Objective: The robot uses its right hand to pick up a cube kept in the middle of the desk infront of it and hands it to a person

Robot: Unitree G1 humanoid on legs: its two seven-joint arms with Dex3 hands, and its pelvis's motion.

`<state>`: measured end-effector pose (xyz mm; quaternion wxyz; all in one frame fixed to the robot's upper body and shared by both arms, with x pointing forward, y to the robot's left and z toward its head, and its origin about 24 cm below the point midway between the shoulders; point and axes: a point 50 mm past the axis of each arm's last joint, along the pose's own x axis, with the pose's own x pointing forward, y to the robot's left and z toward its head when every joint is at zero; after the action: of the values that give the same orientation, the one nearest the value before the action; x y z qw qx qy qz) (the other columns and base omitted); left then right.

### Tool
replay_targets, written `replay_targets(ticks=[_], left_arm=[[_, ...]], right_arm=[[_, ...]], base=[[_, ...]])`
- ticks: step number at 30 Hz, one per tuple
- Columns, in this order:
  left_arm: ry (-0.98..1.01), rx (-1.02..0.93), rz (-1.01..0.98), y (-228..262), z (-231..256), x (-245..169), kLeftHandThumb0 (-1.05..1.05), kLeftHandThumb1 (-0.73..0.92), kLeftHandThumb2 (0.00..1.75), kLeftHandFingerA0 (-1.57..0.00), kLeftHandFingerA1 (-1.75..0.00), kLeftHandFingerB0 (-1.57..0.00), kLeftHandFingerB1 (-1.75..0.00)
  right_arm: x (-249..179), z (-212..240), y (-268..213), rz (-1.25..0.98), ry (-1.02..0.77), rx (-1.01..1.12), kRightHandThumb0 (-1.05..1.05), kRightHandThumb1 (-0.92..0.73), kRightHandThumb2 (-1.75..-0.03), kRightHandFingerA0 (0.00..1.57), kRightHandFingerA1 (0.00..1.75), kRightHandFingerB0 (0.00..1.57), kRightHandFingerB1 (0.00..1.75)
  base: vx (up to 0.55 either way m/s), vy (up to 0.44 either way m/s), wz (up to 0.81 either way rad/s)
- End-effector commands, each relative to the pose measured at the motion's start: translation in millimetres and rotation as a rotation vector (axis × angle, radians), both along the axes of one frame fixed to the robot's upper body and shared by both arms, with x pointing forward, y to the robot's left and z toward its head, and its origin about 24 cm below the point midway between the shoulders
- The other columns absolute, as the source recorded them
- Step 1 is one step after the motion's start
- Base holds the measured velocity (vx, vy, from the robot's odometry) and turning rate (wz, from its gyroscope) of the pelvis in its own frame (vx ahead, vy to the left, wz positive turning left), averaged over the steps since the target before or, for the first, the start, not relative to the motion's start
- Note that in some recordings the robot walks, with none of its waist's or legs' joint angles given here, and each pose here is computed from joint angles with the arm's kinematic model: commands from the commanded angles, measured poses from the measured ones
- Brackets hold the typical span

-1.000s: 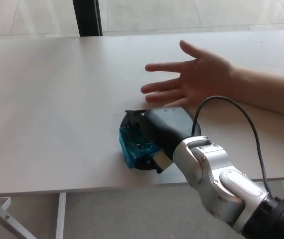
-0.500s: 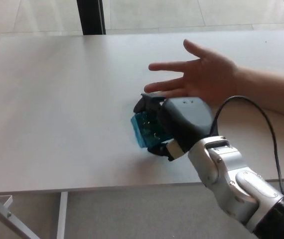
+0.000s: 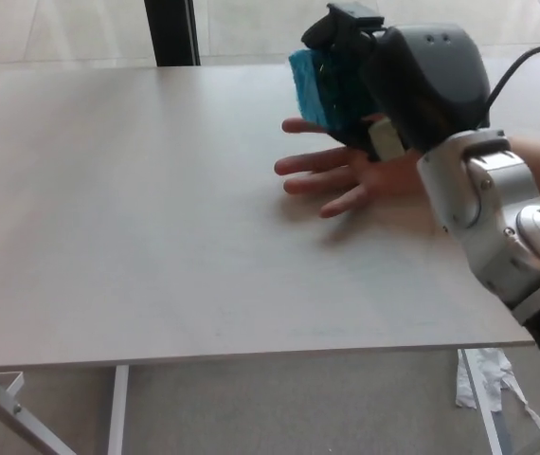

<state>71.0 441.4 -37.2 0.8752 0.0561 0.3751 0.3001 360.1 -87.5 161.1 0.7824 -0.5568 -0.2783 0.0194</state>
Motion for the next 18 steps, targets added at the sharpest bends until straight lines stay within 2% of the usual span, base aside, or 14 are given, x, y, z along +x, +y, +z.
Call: replay_targets(ticks=[1,3,4,6,7,8,9,10,11,13,14,15,18], left_arm=[[-0.004,0.048,-0.015,6.5,8.3,-0.2,-0.79,0.72,0.62,-0.70,-0.51,-0.52,-0.41],[-0.003,0.039,-0.013,4.6,5.8,-0.5,-0.79,0.72,0.62,-0.70,-0.51,-0.52,-0.41],[-0.014,0.032,-0.008,4.4,5.8,-0.6,-0.81,0.71,0.62,-0.70,-0.53,-0.53,-0.42],[-0.015,0.035,-0.012,4.4,6.1,0.7,-0.82,0.71,0.62,-0.70,-0.53,-0.53,-0.43],[-0.018,0.034,-0.014,4.3,6.2,1.3,-0.81,0.70,0.62,-0.71,-0.55,-0.53,-0.43],[-0.017,0.035,-0.017,4.0,6.1,1.4,-0.80,0.71,0.62,-0.71,-0.54,-0.52,-0.43],[-0.011,0.040,-0.024,3.6,5.8,1.6,-0.81,0.72,0.62,-0.71,-0.54,-0.52,-0.43],[-0.009,0.042,-0.026,3.4,5.6,1.7,-0.81,0.72,0.62,-0.71,-0.54,-0.52,-0.43],[-0.011,0.035,-0.020,3.3,5.2,1.4,-0.81,0.71,0.62,-0.71,-0.54,-0.53,-0.43],[-0.014,0.024,-0.011,3.0,4.4,1.1,-0.81,0.71,0.62,-0.71,-0.54,-0.53,-0.43],[-0.014,0.023,-0.010,2.9,4.4,2.0,-0.80,0.71,0.61,-0.72,-0.54,-0.54,-0.43],[-0.016,0.025,-0.011,2.8,4.5,2.7,-0.80,0.71,0.62,-0.73,-0.55,-0.55,-0.43],[-0.001,0.038,-0.030,1.4,3.5,4.4,-0.82,0.72,0.62,-0.73,-0.55,-0.55,-0.43]], right_arm=[[12.6,4.4,-12.7,-0.034,-0.042,-0.047,-0.30,-0.54,-0.62,0.83,1.53,0.96,0.77],[14.5,0.7,-16.4,-0.047,-0.023,-0.058,-0.30,-0.54,-0.62,0.83,1.54,0.96,0.79],[17.1,-4.2,-17.7,-0.056,0.017,-0.068,-0.31,-0.56,-0.63,0.91,1.63,0.94,0.81],[18.5,-5.6,-19.3,-0.056,0.023,-0.072,-0.30,-0.56,-0.63,0.89,1.64,0.94,0.82],[18.6,-10.2,-20.2,-0.060,0.037,-0.089,-0.31,-0.56,-0.61,0.86,1.62,0.93,0.75],[19.0,-13.0,-20.8,-0.064,0.045,-0.103,-0.31,-0.58,-0.61,0.82,1.61,0.91,0.79],[20.1,-16.5,-21.8,-0.068,0.055,-0.126,-0.37,-0.49,-0.67,0.89,1.50,0.95,0.88],[20.8,-19.1,-22.3,-0.069,0.061,-0.140,-0.37,-0.49,-0.67,0.89,1.50,0.95,0.88],[22.4,-21.4,-22.7,-0.074,0.072,-0.156,-0.42,-0.49,-0.67,0.87,1.51,0.95,0.78],[24.5,-24.3,-23.9,-0.083,0.087,-0.177,-0.42,-0.49,-0.67,0.87,1.51,0.95,0.78],[25.7,-24.8,-24.9,-0.088,0.090,-0.180,-0.41,-0.48,-0.68,0.89,1.50,0.95,0.72],[29.2,-27.0,-23.9,-0.109,0.109,-0.198,-0.34,-0.52,-0.58,0.82,1.64,0.93,0.63],[31.8,-29.6,-23.3,-0.121,0.100,-0.231,-0.36,-0.53,-0.56,0.86,1.62,0.92,0.60]], base=[[0.00,0.000,0.00],[0.00,0.000,0.00],[0.00,0.000,0.00],[0.00,0.000,0.00],[0.00,0.000,0.00],[0.00,0.000,0.00],[0.00,0.000,0.00],[0.00,0.000,0.00],[0.00,0.000,0.00],[0.00,0.000,0.00],[0.00,0.000,0.00],[0.00,0.000,0.00],[0.00,0.000,0.00]])
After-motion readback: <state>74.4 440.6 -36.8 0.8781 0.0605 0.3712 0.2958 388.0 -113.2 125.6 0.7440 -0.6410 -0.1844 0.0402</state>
